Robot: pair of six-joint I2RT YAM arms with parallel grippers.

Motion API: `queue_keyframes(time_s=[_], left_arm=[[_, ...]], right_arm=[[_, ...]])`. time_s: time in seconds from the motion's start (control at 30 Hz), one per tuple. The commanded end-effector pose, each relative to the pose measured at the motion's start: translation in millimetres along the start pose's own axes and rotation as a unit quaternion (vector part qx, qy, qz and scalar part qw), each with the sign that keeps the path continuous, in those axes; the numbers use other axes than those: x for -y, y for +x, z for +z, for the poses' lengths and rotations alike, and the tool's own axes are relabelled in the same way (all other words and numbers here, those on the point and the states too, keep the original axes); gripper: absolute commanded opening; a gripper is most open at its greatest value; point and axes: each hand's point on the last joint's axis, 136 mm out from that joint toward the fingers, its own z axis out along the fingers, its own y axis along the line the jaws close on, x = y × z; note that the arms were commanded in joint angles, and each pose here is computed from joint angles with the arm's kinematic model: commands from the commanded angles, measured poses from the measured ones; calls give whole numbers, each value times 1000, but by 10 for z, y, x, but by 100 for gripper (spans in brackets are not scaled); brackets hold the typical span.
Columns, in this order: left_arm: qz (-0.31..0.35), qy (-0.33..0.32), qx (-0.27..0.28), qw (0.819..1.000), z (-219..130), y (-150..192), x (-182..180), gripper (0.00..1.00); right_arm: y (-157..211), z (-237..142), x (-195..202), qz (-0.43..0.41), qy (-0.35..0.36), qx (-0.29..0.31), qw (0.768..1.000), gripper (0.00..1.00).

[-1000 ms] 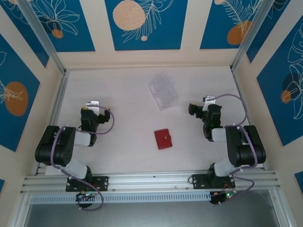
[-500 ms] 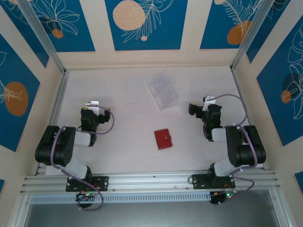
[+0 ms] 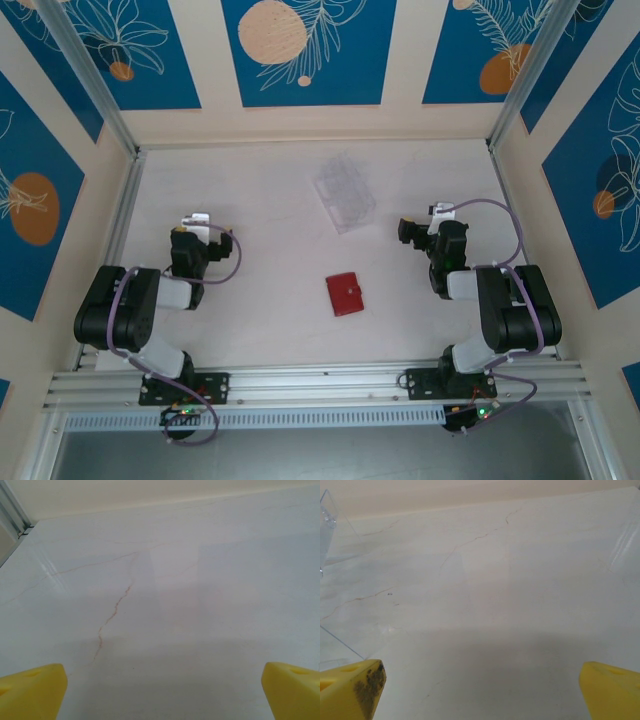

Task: Put the credit cards into the card holder
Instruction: Reset both arms

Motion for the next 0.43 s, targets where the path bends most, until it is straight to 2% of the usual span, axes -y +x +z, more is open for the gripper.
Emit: queue_keyframes(time_s=[0.0, 0.2, 0.27, 0.4], left_arm=[[2, 5, 11, 1000, 8, -100, 4, 100], [3, 8, 10, 1000, 6, -90, 14, 100], [17, 35, 8, 999, 16, -94, 115, 100], [5, 13, 9, 1000, 9, -93, 35, 100]], right_arm=[[-16, -3, 10, -13, 7, 10, 1000, 99], [-18, -3, 10, -13, 7, 10, 1000, 99], [-19, -3, 10, -13, 7, 10, 1000, 99], [-16, -3, 8, -13, 7, 10, 1000, 99]])
